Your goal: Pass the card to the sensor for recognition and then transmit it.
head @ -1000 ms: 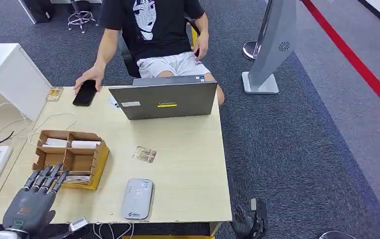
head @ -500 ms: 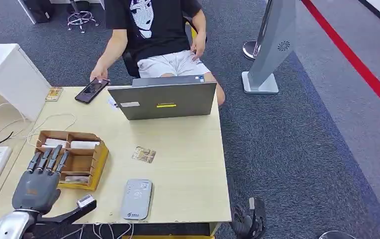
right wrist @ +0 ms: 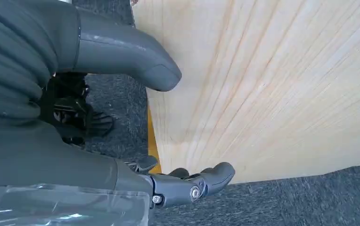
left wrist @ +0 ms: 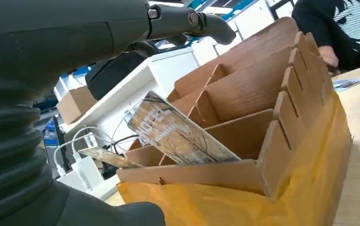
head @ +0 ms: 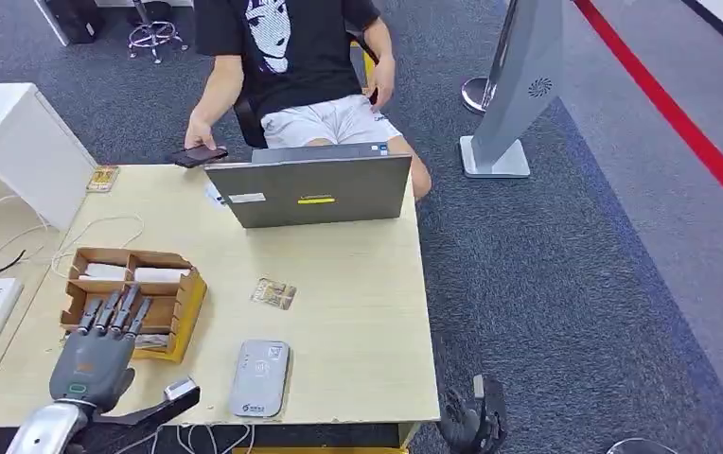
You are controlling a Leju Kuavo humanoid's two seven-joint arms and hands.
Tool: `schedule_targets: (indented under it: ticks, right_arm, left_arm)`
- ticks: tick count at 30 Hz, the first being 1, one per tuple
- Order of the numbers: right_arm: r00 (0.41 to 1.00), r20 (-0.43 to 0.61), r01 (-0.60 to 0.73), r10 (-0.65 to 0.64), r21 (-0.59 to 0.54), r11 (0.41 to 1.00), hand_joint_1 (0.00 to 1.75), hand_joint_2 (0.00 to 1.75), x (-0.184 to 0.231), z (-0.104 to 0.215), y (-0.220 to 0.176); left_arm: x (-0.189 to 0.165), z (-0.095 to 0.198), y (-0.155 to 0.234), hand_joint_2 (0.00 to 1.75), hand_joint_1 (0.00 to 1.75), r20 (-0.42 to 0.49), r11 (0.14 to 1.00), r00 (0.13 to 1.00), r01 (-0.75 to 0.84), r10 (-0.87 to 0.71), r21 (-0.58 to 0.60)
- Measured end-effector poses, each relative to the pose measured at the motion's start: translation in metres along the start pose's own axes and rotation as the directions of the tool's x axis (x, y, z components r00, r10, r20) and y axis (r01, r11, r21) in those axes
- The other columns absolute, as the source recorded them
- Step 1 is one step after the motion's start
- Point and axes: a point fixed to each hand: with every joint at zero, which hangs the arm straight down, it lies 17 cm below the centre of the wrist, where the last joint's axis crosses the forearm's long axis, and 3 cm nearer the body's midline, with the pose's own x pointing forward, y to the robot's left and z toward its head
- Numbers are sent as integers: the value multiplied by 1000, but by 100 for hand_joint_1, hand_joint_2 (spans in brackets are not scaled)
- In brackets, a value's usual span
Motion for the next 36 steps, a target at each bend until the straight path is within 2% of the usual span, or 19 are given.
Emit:
schedule_targets:
  ticks: [1,13,16,21,27,32,36]
  right_arm:
    - [1000,0,0,0,0,1000,0,175,0,0,0]
    - [1000,0,-3,3,1,1000,0,175,0,0,0]
    - [1000,-1,-4,4,2,1000,0,175,0,0,0]
    - [1000,-4,-7,7,2,1000,0,175,-1,0,0]
    - [1000,-7,-17,17,6,1000,0,175,-1,0,1]
    - [999,-19,-37,37,19,999,0,175,-3,0,4]
    - [998,-25,-54,55,30,998,0,175,-3,-1,6]
  left_arm:
    - [0,0,0,175,175,-2,1000,1000,-2,2,0]
    - [3,-1,2,175,175,-11,999,999,-39,39,15]
    - [5,-2,10,175,175,-7,998,999,-38,39,54]
    - [11,-10,58,175,175,9,977,999,-34,33,208]
    - [10,-30,136,175,175,3,933,1000,-21,21,359]
    - [-3,-52,171,175,175,-32,917,999,16,-3,399]
    - [-19,-74,179,175,175,-68,920,997,57,-34,387]
